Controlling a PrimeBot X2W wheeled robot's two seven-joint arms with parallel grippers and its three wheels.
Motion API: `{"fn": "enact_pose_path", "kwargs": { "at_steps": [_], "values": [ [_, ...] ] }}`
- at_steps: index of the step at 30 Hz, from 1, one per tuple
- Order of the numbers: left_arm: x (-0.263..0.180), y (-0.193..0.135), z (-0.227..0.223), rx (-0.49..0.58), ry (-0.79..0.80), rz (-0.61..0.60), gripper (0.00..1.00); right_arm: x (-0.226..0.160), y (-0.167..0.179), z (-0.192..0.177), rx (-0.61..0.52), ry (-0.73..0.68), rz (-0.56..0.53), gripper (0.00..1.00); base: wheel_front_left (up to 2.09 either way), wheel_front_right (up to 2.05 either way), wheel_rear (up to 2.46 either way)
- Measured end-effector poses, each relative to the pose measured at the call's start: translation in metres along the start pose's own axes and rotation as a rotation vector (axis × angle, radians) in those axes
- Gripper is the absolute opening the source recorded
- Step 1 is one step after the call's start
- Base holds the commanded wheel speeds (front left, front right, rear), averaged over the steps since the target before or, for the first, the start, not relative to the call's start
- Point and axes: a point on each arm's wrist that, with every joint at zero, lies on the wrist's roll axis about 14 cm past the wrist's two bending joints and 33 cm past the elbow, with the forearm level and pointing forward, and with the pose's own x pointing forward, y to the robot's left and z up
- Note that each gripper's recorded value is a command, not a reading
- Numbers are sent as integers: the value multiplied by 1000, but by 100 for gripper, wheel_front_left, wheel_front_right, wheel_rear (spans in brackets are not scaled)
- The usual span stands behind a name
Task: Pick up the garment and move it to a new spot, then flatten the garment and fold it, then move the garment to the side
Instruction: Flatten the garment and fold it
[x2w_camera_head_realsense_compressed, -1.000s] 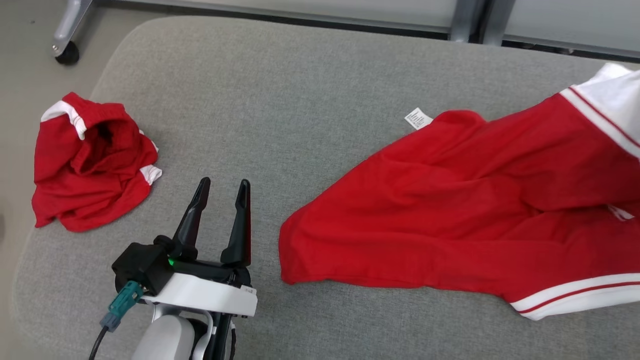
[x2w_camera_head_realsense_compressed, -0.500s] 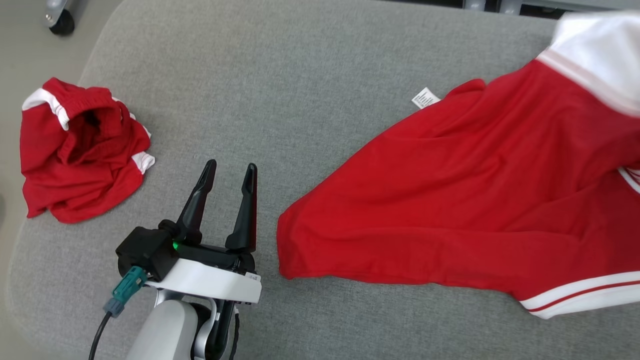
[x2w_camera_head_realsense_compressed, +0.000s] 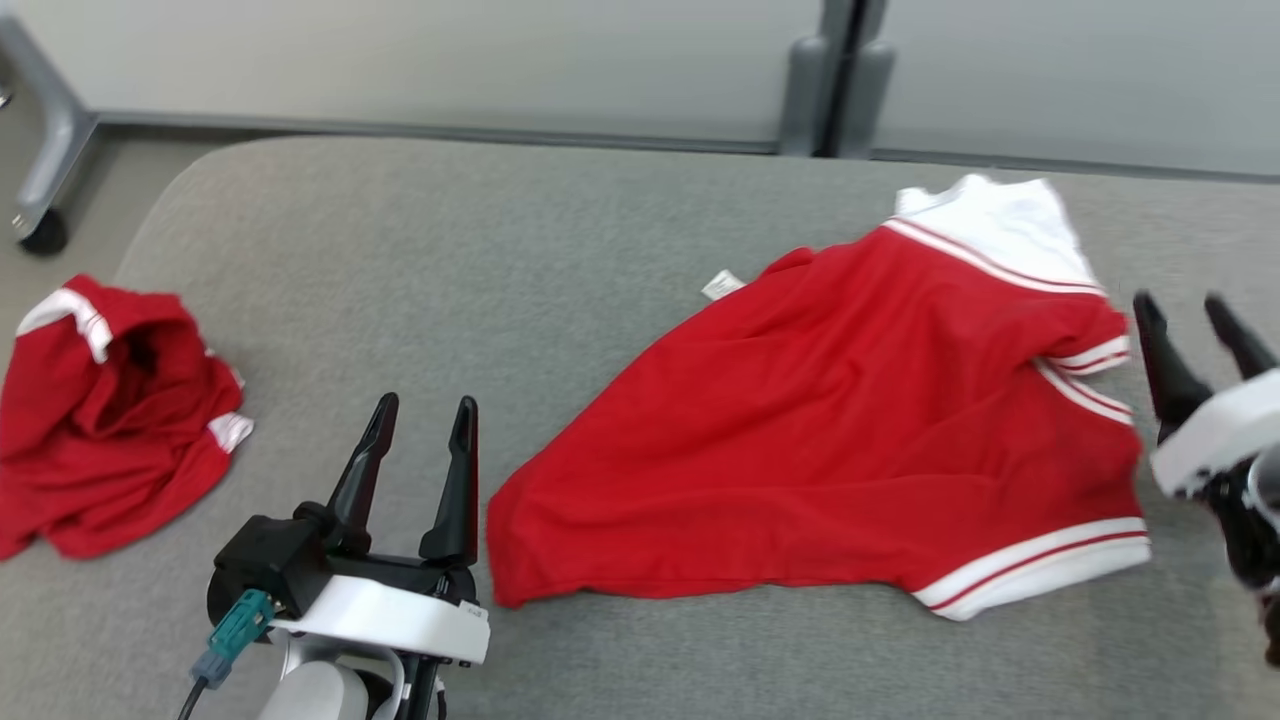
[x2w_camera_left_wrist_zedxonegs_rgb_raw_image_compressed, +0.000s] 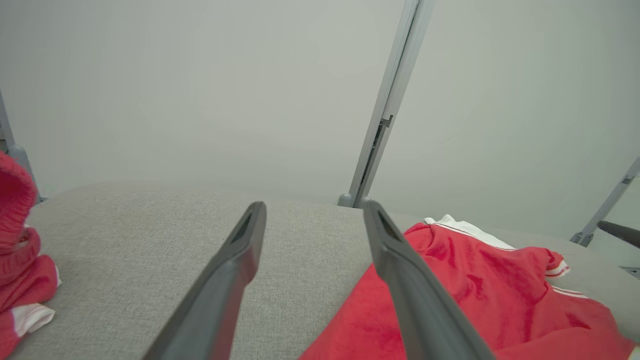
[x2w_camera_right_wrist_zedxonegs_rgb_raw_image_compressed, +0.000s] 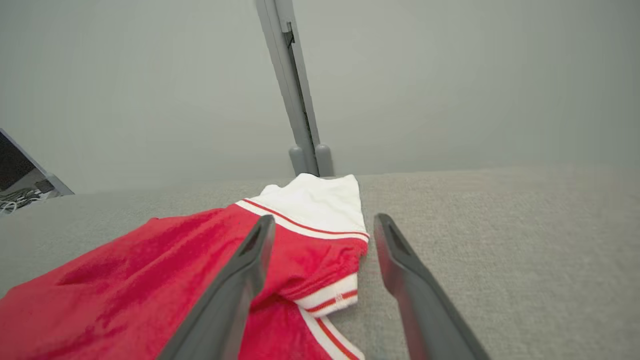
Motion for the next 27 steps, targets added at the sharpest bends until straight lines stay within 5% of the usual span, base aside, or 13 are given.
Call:
{"fn": "enact_pose_path", "kwargs": {
  "at_steps": [7, 19, 20, 22, 27],
  "values": [
    [5, -26, 7, -9, -22, -77, 100, -62, -26, -55, 172, 179, -105, 100, 0, 0, 0],
    [4, -27, 13, -8, -32, -81, 100, -88, 13, -113, 390, 402, -60, 99, 0, 0, 0],
    [3, -26, 14, -8, -33, -77, 100, -88, 15, -113, 397, 403, -55, 49, 0, 0, 0],
    [2, -24, 14, -6, -34, -70, 100, -85, 18, -113, 402, 402, -48, 0, 0, 0, 0],
    [-1, -20, 16, -5, -37, -57, 100, -75, 29, -102, 397, 353, -17, 0, 0, 0, 0]
  ]
}}
